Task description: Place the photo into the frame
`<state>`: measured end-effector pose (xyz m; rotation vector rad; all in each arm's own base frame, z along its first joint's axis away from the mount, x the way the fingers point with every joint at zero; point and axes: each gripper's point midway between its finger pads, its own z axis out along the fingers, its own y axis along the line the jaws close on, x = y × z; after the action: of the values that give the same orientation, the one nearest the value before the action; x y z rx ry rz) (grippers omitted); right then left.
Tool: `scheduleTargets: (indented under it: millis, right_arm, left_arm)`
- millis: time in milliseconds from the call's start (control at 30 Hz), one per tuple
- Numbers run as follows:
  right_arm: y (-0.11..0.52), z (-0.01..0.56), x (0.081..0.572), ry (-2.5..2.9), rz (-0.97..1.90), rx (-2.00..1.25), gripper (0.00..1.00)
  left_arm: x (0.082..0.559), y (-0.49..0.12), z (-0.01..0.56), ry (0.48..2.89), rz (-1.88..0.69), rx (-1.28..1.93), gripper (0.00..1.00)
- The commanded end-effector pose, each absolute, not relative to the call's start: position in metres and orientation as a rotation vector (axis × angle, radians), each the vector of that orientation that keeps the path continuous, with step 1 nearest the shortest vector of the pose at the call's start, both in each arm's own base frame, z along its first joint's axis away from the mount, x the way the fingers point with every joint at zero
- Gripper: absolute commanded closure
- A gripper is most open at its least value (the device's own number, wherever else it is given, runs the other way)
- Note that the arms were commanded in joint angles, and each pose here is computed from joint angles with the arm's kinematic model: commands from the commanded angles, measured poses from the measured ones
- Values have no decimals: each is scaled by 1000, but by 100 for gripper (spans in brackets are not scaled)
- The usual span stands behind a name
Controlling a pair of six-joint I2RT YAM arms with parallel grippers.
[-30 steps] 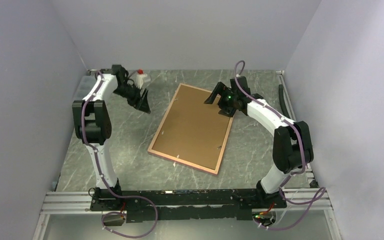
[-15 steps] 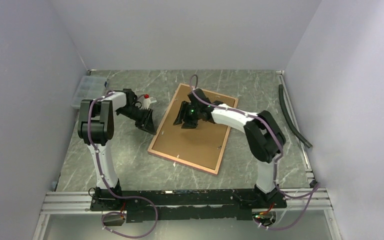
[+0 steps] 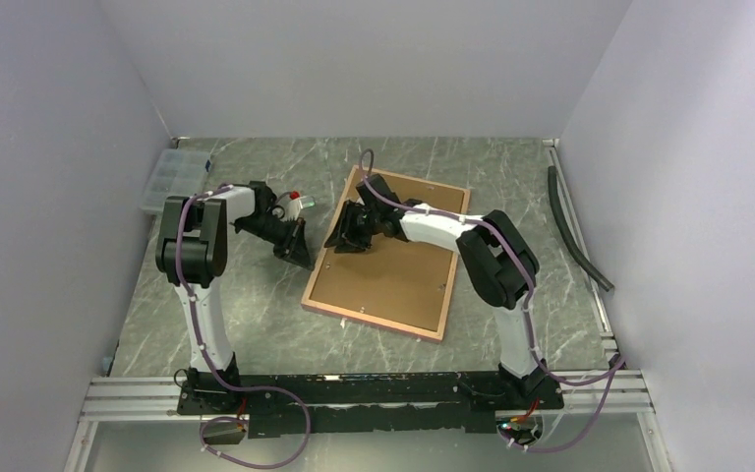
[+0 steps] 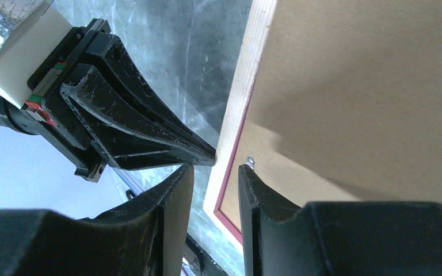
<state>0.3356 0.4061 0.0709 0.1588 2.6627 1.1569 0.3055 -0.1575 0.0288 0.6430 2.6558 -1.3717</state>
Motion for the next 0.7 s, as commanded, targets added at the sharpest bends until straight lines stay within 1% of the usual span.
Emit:
scheduleTargets:
  millis: [0, 400, 667]
  right_arm:
    - [421, 73, 331, 2652, 1226, 108, 62]
    - [412, 38, 325, 2729, 1142, 113, 62]
    - [401, 16, 307, 2808, 1105, 104, 63]
  left_arm:
    - [297, -161, 21, 2668, -1333, 699, 97]
    - [297, -160, 18, 2681, -1310, 692, 97]
    - [300, -161, 22, 2674, -1298, 696, 97]
